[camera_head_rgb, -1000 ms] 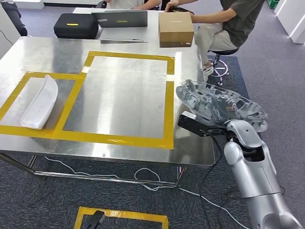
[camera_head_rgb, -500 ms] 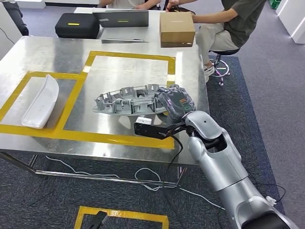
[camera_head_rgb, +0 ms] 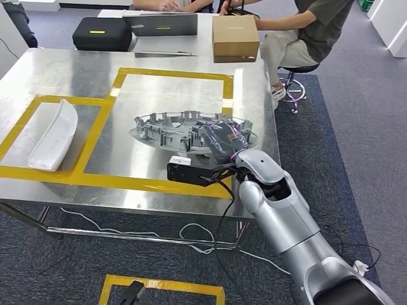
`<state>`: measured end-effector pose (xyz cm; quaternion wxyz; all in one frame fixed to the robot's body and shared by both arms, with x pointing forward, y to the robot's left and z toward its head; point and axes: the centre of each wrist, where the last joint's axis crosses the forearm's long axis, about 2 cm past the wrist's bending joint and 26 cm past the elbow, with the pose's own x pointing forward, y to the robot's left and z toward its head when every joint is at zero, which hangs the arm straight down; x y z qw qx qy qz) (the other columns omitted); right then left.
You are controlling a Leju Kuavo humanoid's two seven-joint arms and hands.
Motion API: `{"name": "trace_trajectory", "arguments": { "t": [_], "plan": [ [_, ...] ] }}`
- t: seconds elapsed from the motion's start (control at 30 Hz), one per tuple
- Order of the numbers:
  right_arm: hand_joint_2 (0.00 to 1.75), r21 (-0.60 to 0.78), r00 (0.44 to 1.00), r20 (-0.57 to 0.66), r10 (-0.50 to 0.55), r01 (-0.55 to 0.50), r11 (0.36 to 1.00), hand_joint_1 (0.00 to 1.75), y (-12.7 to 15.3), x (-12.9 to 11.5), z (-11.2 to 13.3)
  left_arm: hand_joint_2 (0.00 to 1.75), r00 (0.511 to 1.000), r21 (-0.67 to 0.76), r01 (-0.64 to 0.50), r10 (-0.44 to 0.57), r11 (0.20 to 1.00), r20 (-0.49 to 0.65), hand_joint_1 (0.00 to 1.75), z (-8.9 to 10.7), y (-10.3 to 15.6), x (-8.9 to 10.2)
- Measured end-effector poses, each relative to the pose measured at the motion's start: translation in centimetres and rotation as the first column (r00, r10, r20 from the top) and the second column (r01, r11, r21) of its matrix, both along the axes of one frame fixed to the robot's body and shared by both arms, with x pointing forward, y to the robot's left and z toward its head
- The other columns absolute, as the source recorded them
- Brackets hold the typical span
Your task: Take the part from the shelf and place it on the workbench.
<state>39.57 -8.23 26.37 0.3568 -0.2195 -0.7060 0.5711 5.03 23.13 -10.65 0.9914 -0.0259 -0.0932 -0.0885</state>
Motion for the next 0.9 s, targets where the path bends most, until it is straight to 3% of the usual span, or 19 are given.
{"name": "trace_trajectory", "arguments": {
  "t": [0.33, 0.57, 0.77, 0.9],
  "plan": [
    [1.75, 0.001, 0.996, -0.086, -0.019, 0.019, 1.0, 1.75, 1.0, 0.3, -0.2, 1.75, 1.0, -0.001, 0.003, -0.003, 1.0, 0.007, 0.0, 0.0, 0.0, 0.1],
    [1.75, -0.024, 0.946, -0.229, -0.229, 0.23, 0.973, 1.75, -1.0, 1.8, -2.3, 1.75, 1.0, 0.008, -0.022, 0.022, 1.0, 0.008, 0.0, 0.0, 0.3, 0.0],
    [1.75, -0.055, 0.903, -0.25, -0.348, 0.346, 0.937, 1.75, -3.9, 3.0, -3.4, 1.75, 1.0, 0.009, -0.028, 0.028, 1.0, 0.008, 0.0, -0.1, 0.4, 0.0],
    [1.75, -0.105, 0.836, -0.233, -0.497, 0.487, 0.867, 1.75, -7.2, 3.9, -4.3, 1.75, 0.999, 0.007, -0.034, 0.034, 0.999, 0.02, 0.0, 0.0, 0.4, 0.0]
  ]
}}
